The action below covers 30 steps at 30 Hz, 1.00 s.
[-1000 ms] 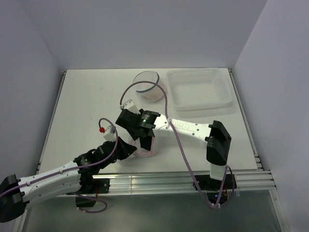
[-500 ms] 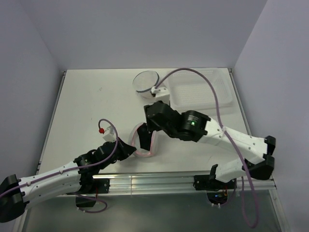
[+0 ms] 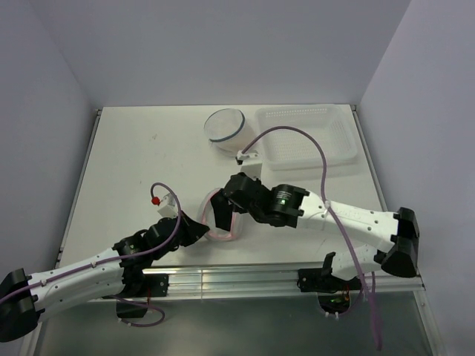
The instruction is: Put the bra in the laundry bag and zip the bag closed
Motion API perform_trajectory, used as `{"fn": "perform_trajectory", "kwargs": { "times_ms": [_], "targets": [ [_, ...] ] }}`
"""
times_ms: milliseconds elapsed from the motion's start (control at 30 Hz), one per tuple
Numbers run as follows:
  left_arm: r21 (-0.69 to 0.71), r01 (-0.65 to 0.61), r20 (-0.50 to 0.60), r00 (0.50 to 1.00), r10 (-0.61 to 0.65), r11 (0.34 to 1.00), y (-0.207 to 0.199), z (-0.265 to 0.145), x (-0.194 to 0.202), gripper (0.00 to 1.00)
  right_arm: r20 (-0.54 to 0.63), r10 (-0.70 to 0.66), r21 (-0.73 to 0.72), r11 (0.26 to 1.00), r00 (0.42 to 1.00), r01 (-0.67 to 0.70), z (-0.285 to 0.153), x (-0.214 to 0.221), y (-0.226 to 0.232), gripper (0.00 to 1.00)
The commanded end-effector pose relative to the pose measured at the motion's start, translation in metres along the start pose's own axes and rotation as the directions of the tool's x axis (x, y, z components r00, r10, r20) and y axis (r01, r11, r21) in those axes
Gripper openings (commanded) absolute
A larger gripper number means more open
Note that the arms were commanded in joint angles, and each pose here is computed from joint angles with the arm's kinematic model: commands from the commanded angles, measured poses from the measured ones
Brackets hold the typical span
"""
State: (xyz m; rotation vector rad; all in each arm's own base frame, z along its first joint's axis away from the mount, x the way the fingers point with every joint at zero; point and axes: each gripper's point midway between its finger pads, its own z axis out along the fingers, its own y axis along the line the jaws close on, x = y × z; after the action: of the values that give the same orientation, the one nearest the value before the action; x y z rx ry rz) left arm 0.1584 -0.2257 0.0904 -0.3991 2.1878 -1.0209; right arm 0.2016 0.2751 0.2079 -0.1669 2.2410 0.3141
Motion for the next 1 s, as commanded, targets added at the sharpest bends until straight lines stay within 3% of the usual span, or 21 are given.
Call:
{"fn": "perform_trajectory", "kwargs": {
  "times_ms": [0,267,467,800,967],
  "targets": [
    [0.032,0.005,0.028,1.000,-0.006,0.999,-0.014,-0.003,-0.009,0.00,0.032,0.051,-0.067,0.997,0.998,-0.049,0.019,-0.017,0.031,0.34],
    [0.079,-0.017,0.044,0.999,0.014,0.997,-0.030,-0.009,-0.016,0.04,-0.001,0.043,-0.175,0.984,0.999,-0.043,0.066,-0.028,0.081,0.31],
    [0.099,-0.033,0.040,0.999,0.029,0.995,-0.034,-0.009,-0.016,0.07,0.001,0.081,-0.241,0.967,0.997,-0.078,0.073,-0.036,0.103,0.31],
    [0.150,-0.036,0.126,0.992,0.017,0.988,-0.047,-0.026,-0.038,0.35,-0.079,0.144,-0.307,0.938,0.986,-0.162,0.079,-0.001,0.107,0.32],
    [0.163,-0.034,0.182,0.983,0.004,0.986,-0.048,-0.038,-0.052,0.42,-0.100,0.178,-0.336,0.920,0.979,-0.202,0.075,0.008,0.109,0.33]
  ]
}}
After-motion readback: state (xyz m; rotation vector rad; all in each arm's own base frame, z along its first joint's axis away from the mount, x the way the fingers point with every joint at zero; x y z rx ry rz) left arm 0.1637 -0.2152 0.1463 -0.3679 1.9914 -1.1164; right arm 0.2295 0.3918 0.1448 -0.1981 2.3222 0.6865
